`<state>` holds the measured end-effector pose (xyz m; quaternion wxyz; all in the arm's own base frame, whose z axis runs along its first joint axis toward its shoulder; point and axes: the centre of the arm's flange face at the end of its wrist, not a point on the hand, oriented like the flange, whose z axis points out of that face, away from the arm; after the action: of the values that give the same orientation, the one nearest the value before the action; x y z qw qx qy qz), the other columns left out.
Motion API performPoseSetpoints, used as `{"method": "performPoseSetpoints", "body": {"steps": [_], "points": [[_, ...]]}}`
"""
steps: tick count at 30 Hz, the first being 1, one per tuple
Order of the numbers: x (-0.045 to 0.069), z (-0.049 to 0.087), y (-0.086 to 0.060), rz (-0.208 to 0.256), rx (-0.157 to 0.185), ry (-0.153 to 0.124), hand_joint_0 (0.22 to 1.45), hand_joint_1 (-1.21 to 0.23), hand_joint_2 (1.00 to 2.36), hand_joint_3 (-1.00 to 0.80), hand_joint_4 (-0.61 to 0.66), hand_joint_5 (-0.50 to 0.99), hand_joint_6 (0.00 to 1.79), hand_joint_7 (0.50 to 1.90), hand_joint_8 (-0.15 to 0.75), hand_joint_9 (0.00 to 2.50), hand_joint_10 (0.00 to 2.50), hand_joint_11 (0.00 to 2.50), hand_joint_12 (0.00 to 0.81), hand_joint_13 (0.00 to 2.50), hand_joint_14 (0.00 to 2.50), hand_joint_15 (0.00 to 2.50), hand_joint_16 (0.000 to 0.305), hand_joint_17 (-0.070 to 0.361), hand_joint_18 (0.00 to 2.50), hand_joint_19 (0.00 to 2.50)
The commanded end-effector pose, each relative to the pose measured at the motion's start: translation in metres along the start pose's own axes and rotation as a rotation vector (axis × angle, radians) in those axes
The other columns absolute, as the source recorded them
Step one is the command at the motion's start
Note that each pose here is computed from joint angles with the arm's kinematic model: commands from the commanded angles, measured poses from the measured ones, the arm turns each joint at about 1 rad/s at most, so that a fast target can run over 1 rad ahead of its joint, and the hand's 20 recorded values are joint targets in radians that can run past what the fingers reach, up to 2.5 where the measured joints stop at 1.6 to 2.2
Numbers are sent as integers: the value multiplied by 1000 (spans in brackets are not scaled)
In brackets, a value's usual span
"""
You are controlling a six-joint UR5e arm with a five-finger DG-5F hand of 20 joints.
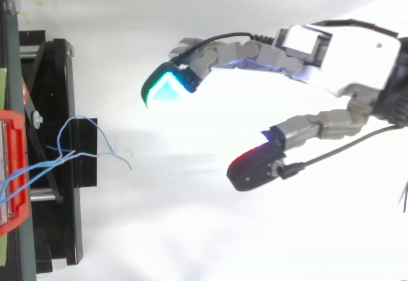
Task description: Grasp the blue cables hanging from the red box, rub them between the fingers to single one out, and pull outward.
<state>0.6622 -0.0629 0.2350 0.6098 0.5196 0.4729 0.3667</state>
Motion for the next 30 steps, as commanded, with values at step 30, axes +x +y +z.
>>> {"method": "performPoseSetpoints", "body": {"steps": [30], "points": [[8, 25, -17, -201, -59, -194, 478, -638, 1000, -500, 246, -200, 501, 713, 224, 341, 0, 0, 327, 141, 0, 0, 57, 127, 56, 52]]}}
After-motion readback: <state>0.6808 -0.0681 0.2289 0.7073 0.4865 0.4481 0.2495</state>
